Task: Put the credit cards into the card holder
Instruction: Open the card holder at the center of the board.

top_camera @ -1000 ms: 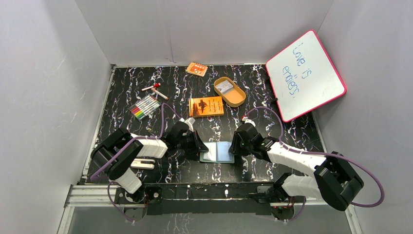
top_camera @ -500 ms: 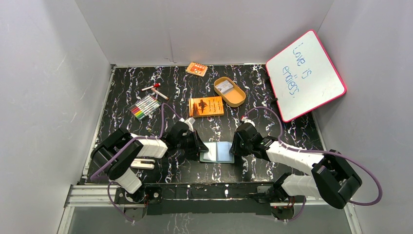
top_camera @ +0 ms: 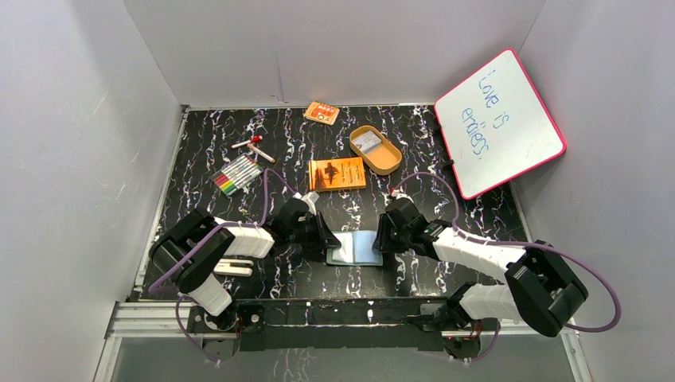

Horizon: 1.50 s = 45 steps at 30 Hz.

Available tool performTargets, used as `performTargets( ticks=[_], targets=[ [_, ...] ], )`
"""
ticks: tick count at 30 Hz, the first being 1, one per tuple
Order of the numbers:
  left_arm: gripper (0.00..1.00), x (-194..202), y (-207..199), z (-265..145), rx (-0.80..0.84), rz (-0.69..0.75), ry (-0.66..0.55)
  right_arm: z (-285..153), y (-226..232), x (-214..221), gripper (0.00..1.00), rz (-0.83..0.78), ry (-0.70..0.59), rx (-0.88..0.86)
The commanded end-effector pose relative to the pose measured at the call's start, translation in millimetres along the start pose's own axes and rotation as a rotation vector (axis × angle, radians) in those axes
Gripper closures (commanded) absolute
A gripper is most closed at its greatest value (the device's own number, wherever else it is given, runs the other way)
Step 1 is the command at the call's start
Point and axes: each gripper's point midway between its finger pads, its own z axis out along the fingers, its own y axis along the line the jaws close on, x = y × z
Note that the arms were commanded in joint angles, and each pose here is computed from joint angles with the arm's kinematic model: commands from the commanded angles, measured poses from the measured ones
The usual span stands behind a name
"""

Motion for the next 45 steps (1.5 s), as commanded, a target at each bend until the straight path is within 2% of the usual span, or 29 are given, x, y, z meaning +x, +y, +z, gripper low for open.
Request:
performTargets(
  ticks=[1,5,11,18,23,27,32,37,45],
  targets=[
    [1.00,20.1,40.2,-0.4,-0.142,-0.012,0.050,8.5,18.8,-0.3,0.60,-0.025,0.019,-0.067],
    [1.00,19.9,39.7,-0.8,-0.141,-0.009,0.049,9.4,25.3,-1.2,0.57,-0.046,0.022,-0.076],
    [1.00,19.8,39.3,-0.5,-0.139,-0.007,0.052,11.0,32.7,-1.0,0.48,-0.070,0.028,-0.086],
    [1.00,20.3,37.8,1.1,-0.132,-0.005,0.060,13.1,46.3,2.2,0.45,-0.087,0.057,-0.126],
    [1.00,20.9,37.8,1.8,-0.129,-0.006,0.061,13.8,53.0,1.4,0.37,-0.092,0.056,-0.143],
    [1.00,21.2,37.7,1.8,-0.127,-0.008,0.062,15.2,54.6,1.7,0.35,-0.090,0.058,-0.143],
    [1.00,20.1,37.3,1.1,-0.128,-0.007,0.056,14.2,60.1,2.8,0.38,-0.073,0.056,-0.177],
    [1.00,19.2,35.2,1.2,-0.122,-0.005,0.054,13.4,66.3,3.8,0.56,-0.056,0.051,-0.220],
    [1.00,15.4,32.2,-1.0,-0.123,-0.002,0.041,7.7,71.5,1.5,0.69,-0.043,0.030,-0.255]
  ],
)
